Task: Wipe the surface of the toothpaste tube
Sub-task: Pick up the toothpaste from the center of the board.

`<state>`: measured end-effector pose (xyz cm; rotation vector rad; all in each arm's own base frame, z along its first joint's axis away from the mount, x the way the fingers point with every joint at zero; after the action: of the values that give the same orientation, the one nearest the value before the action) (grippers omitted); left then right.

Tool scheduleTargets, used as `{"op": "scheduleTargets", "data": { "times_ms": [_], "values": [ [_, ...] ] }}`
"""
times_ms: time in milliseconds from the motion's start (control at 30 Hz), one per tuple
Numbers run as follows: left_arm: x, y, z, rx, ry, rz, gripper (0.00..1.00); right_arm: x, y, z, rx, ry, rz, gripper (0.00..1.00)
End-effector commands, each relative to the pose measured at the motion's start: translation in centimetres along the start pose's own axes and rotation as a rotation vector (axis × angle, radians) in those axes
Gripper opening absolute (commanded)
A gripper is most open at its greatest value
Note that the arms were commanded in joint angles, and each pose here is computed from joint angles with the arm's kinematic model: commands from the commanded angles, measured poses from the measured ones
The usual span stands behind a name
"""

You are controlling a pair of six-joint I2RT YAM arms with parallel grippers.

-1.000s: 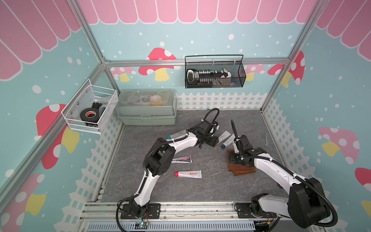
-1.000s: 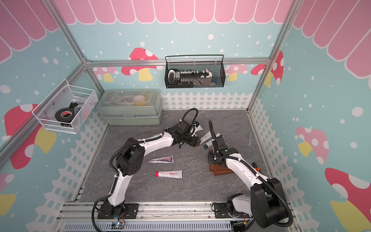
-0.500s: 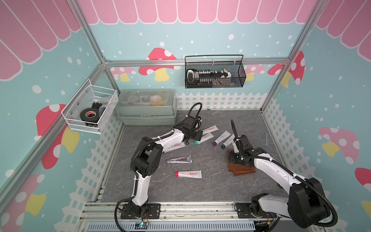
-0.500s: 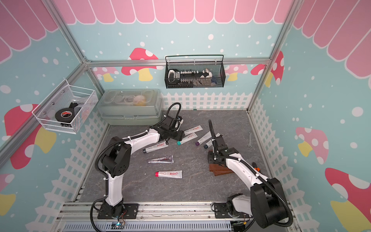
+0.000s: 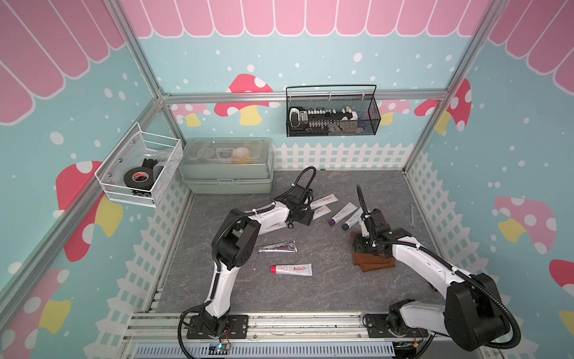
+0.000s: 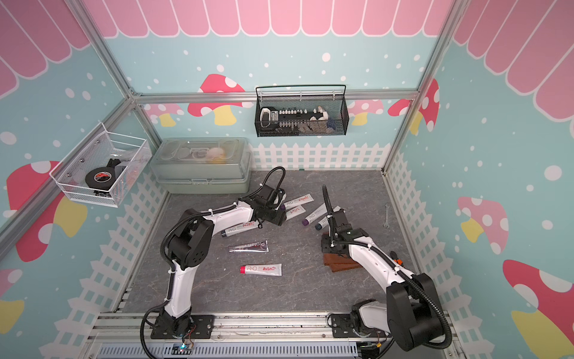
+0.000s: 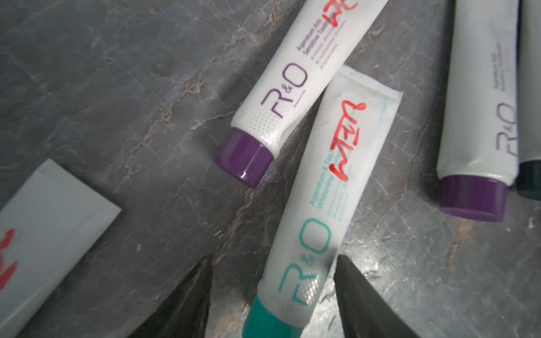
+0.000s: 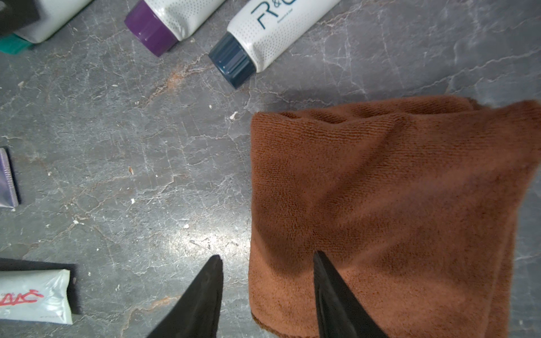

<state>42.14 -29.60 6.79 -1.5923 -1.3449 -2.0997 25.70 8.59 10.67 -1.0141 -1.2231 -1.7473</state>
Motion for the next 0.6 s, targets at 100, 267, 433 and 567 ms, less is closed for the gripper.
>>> {"op": "scheduleTargets", "data": {
  "times_ms": [100,267,433,567],
  "values": [
    [-1.5,-0.6,-1.2,-0.052,-0.011,0.062,0.64,-0.2,-0.3,-0.4,0.007,-0.016,0.011,0.50],
    [-1.7,-0.9,-1.2,-0.055,-0.006,0.072,0.39,-0.2,-0.3,-0.4,0.007,-0.014,0.011,0.50],
    [-1.1,-1.1,-1.3,-0.047,-0.011,0.062,0.16,-0.2,-0.4,-0.4,0.006,-0.012,0.012,0.50],
    [0.6,-0.7,-1.5,-0.021,-0.016,-0.003,0.13,-0.2,-0.4,-0.4,0.006,-0.012,0.014,0.50]
  ]
}}
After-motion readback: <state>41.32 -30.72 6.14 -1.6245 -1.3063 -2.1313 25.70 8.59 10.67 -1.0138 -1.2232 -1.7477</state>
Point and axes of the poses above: each gripper's point midway between its finger pads, its own x axis back along the fingers, its own z axis along the line the jaws close on, y = z × x, the point moved 4 cm from there along x, back along the fingers, and after that the axes turned 13 degrees about -x, right-handed, at the moved point
